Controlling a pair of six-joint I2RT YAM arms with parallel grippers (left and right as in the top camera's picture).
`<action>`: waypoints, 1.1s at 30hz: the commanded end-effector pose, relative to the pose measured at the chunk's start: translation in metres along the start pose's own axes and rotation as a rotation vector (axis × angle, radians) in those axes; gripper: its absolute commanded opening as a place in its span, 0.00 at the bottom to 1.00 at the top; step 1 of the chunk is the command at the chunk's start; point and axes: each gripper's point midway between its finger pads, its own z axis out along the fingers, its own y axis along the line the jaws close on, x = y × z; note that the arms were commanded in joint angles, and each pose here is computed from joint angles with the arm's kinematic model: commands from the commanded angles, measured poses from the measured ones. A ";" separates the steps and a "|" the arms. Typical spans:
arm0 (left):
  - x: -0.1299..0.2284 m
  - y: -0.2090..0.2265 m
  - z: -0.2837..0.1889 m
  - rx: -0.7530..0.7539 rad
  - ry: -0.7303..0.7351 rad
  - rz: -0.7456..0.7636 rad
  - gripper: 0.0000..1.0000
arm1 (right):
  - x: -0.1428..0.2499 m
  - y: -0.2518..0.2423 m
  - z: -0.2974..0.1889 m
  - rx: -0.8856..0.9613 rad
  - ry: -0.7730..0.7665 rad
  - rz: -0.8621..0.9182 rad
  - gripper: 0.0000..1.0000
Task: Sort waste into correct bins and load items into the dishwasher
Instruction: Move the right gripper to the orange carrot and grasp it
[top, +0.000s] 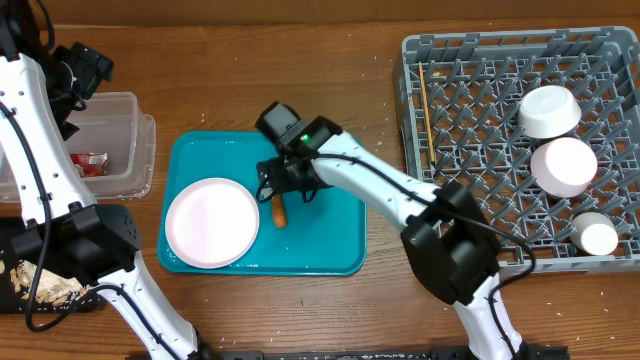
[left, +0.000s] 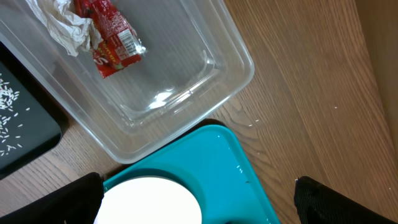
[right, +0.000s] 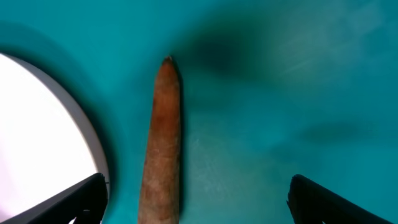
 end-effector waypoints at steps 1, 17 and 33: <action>0.002 -0.003 0.000 0.003 0.002 -0.007 1.00 | 0.007 -0.001 0.015 0.049 0.008 0.001 0.95; 0.002 -0.003 0.000 0.003 0.002 -0.007 1.00 | 0.027 -0.013 0.037 0.221 0.004 0.069 0.52; 0.002 -0.003 0.000 0.003 0.002 -0.007 1.00 | -0.005 -0.052 -0.056 0.243 -0.024 0.236 0.15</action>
